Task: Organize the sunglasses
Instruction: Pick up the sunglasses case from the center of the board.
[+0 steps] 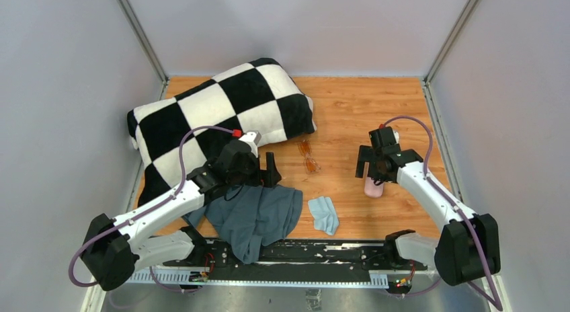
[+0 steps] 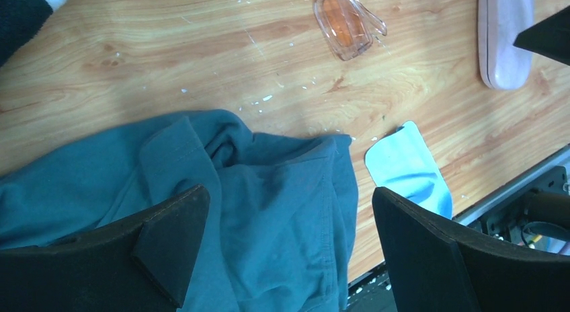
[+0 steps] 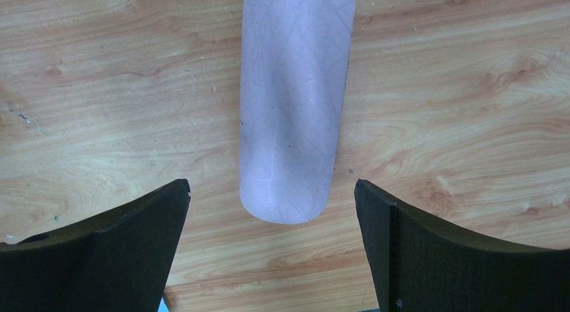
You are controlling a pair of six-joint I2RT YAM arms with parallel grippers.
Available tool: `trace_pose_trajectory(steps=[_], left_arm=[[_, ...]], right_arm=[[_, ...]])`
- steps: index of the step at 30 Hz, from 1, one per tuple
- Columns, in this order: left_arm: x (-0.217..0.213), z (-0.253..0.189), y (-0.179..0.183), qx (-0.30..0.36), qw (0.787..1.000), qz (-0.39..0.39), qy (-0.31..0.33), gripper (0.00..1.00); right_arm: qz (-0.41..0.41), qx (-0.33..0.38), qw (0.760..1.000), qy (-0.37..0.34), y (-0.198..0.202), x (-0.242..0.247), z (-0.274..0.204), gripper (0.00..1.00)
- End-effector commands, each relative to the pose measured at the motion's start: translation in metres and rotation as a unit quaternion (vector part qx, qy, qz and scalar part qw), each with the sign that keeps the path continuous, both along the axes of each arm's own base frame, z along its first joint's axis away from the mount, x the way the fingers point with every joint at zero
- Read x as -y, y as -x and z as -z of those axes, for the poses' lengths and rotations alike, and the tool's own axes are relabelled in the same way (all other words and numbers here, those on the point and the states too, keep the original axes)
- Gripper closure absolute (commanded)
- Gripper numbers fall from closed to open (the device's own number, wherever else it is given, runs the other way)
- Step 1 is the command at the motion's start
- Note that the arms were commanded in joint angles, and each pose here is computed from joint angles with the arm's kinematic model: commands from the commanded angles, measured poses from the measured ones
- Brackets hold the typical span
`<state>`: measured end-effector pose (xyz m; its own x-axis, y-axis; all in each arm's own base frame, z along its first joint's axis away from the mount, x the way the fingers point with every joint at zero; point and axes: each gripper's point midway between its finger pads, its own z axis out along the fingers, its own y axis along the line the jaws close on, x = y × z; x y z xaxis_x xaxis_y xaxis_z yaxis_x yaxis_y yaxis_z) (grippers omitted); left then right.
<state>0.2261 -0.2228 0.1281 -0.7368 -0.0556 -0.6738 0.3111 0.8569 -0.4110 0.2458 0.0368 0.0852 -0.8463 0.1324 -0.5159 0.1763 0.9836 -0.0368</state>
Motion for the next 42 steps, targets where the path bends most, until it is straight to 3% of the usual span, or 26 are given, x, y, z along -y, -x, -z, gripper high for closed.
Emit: trace_pose_trajectory(steps=[1,8,14,23,27,29,34,38,42], left_arm=[[0.009,-0.005,0.003,0.003,1.000,0.020,0.016,0.00],[0.012,-0.006,0.006,-0.001,0.999,0.025,0.027,0.00],[0.012,-0.002,0.004,-0.005,0.999,0.014,0.029,0.00],[-0.002,-0.003,-0.006,0.028,0.999,-0.031,0.027,0.00],[-0.013,0.000,-0.007,0.016,0.999,-0.038,-0.018,0.00],[-0.023,0.002,-0.009,0.006,0.997,-0.061,-0.045,0.00],[-0.022,-0.003,-0.009,0.016,0.997,-0.069,-0.022,0.00],[-0.010,-0.008,-0.006,0.009,0.999,-0.049,0.001,0.00],[0.013,-0.026,-0.001,0.017,0.998,-0.001,0.055,0.00]], right_arm=[[-0.014,-0.010,1.000,0.001,-0.004,0.002,0.015,0.00],[0.007,-0.020,1.000,-0.011,-0.012,0.009,0.031,0.07],[0.006,-0.038,0.999,-0.017,-0.013,0.009,0.046,0.27],[0.005,-0.049,0.998,-0.032,-0.015,0.005,0.054,0.24],[0.005,-0.052,0.998,-0.045,-0.014,0.002,0.057,0.36],[0.003,-0.051,0.997,-0.054,-0.014,0.000,0.058,0.37],[0.001,-0.047,0.996,-0.071,-0.012,-0.005,0.058,0.39],[-0.023,-0.014,0.991,-0.131,-0.015,-0.026,0.046,0.45],[-0.081,0.045,0.970,-0.225,-0.019,-0.061,0.017,0.46]])
